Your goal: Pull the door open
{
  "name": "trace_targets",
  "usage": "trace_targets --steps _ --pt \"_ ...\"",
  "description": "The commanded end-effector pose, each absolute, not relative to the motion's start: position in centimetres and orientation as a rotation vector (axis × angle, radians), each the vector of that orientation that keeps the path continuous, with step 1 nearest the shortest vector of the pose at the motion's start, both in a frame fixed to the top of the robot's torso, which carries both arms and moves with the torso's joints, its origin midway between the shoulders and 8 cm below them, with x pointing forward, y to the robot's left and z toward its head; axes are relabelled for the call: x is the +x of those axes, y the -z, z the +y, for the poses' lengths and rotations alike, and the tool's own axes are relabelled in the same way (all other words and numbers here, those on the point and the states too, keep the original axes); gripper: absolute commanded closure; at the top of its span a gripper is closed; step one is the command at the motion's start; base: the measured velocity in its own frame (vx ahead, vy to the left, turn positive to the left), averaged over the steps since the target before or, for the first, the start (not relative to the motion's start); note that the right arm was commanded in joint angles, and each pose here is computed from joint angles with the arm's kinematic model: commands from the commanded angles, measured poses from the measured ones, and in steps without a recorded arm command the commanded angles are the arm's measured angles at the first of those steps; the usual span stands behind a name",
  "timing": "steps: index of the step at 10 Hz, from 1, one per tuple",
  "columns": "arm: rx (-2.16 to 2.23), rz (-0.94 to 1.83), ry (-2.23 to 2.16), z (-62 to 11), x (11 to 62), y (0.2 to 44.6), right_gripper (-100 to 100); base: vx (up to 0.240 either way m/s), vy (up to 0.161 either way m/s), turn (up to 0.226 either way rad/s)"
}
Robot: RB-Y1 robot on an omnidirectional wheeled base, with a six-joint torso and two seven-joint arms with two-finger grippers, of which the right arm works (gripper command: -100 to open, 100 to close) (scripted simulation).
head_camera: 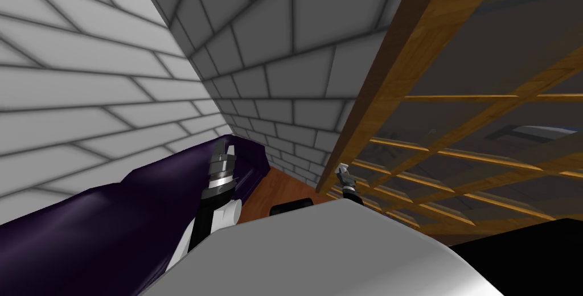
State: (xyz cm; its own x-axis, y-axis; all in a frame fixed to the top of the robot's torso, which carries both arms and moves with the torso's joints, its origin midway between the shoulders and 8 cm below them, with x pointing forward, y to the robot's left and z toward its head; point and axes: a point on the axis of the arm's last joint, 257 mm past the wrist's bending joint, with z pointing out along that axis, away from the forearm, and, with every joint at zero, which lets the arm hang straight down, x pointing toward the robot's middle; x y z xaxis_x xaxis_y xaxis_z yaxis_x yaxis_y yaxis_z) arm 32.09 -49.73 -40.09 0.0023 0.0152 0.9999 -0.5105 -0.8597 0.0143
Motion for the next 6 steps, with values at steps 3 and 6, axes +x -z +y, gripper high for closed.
trace_targets --steps 3,6 --pt "1.97 -0.448 -1.966 -47.7 32.6 40.2 100 -0.249 0.022 0.071" --pt "1.99 -0.421 -1.984 -47.0 32.9 40.0 100 -0.209 0.007 0.052"
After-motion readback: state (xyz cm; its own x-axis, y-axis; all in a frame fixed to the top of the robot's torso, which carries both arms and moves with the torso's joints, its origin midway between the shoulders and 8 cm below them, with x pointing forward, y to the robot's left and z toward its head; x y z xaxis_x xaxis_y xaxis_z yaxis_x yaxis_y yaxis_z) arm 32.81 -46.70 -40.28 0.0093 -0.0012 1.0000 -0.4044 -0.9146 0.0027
